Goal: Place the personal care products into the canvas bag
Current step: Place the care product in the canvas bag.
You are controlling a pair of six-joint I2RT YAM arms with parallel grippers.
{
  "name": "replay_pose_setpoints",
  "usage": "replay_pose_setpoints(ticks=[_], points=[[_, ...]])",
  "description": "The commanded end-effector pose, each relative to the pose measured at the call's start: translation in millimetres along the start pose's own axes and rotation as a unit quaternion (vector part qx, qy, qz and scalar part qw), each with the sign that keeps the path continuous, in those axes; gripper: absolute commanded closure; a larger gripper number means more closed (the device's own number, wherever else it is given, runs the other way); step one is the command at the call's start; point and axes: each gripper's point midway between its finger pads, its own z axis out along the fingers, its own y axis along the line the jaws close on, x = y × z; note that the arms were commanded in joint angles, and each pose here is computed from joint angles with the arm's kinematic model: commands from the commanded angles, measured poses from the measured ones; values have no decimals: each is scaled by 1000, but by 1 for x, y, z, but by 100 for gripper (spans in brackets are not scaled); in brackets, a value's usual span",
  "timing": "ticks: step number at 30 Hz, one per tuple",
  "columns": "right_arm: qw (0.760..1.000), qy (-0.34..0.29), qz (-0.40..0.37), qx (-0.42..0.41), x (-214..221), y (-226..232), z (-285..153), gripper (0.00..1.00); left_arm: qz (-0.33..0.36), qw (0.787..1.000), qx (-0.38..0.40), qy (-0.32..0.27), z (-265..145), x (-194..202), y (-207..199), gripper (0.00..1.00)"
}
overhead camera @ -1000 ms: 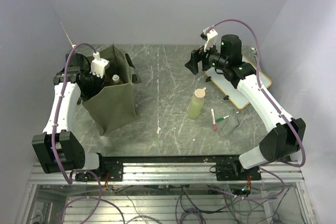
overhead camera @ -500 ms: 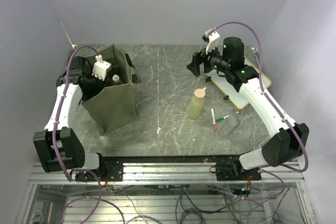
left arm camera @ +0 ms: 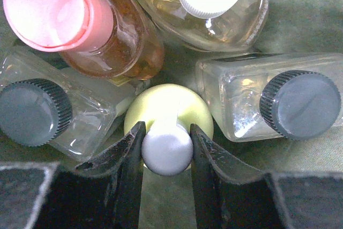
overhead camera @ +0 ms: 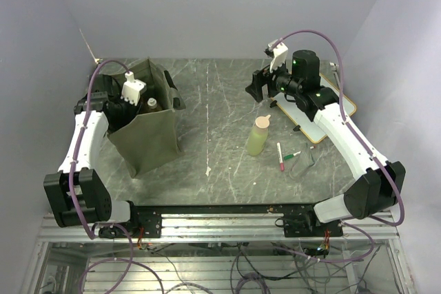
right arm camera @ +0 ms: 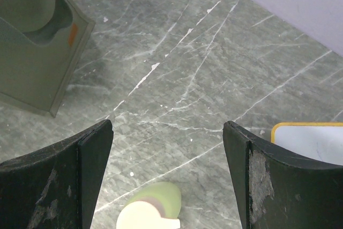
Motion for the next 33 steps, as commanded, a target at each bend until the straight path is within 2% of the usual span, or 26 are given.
replay_pose_setpoints(ticks=[1, 14, 21, 33], points=[[1000, -12, -11, 5, -8, 0, -6, 16, 27, 997, -49, -61, -9, -30, 19, 93], [1000, -9, -13, 8, -5, 0, -8, 16, 36, 987, -112, -110, -28, -57, 39, 93], [1000, -7, -14, 9, -3, -1, -8, 16, 30, 990, -100, -99, -19, -46, 35, 92], [999, 8, -39, 8, 6, -1, -12, 15, 22, 994, -65, -89, -16, -45, 23, 53]])
